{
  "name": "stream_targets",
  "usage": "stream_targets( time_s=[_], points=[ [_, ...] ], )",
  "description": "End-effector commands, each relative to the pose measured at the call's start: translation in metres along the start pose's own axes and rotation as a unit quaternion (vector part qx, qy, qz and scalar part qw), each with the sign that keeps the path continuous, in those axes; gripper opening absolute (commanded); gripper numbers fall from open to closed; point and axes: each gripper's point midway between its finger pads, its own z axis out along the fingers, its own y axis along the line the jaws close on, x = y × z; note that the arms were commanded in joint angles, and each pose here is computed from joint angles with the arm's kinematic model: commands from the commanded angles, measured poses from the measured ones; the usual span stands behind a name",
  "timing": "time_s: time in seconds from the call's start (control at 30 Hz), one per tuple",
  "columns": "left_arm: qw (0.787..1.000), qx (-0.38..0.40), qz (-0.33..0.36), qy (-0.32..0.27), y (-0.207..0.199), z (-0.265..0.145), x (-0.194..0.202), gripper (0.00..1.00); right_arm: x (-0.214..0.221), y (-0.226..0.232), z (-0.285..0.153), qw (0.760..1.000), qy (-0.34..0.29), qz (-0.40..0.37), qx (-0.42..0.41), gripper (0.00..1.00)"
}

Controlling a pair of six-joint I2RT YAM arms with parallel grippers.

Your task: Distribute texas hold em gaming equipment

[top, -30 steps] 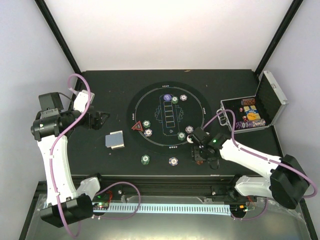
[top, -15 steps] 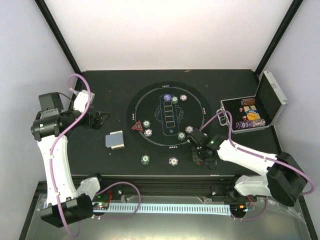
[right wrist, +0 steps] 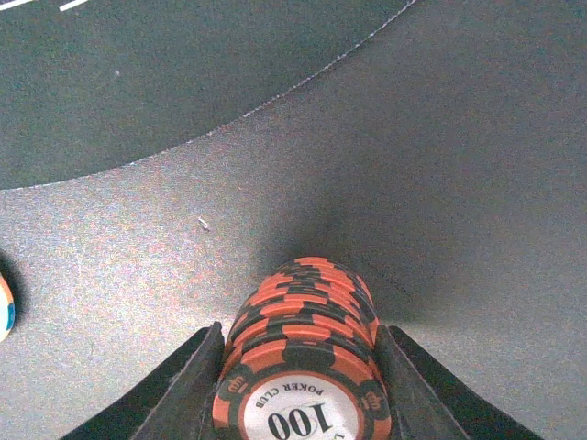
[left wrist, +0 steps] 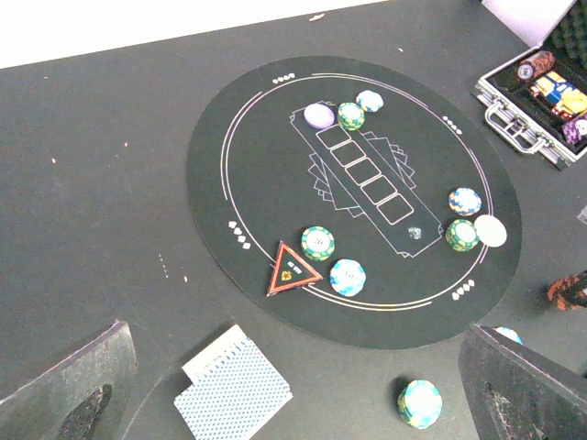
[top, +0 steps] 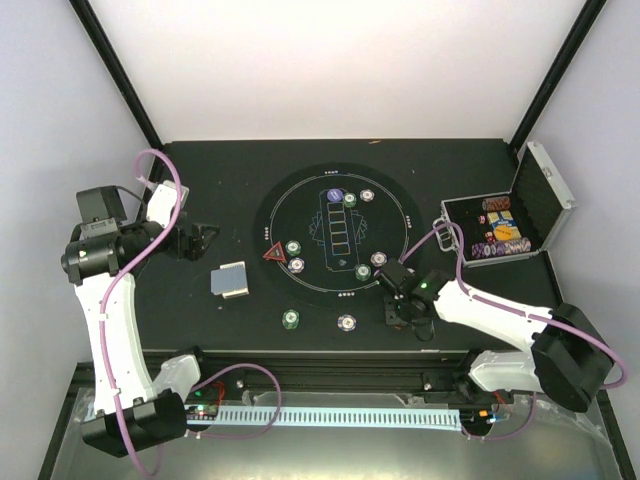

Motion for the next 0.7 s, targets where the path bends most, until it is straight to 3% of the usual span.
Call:
stream_targets(
  time_s=[0.0,0.23,0.43,0.67],
  points=[
    [1.0,0.008,0.011,-0.009,-0.007,-0.005,-0.004,0.99,-0.004,0.0,-0.005,1.0,-0.01,0.003,0.006,0.44],
    [1.0,0.013,0.01,-0.009,-0.008,-0.004,-0.001,0.99,-0.005,-0.004,-0.009,1.0,-0.013,-0.002,0.016,0.45],
    [1.0,0.012,0.011,-0.01,-0.009,-0.005,-0.002,0.99,-0.004,-0.003,-0.009,1.0,-0.012,-0.003,0.011,0.55],
    [1.0,0.012,0.012,-0.009,-0.009,-0.005,-0.001,0.99,-0.008,-0.001,-0.016,1.0,-0.022,-0.001,0.005,0.44]
  ],
)
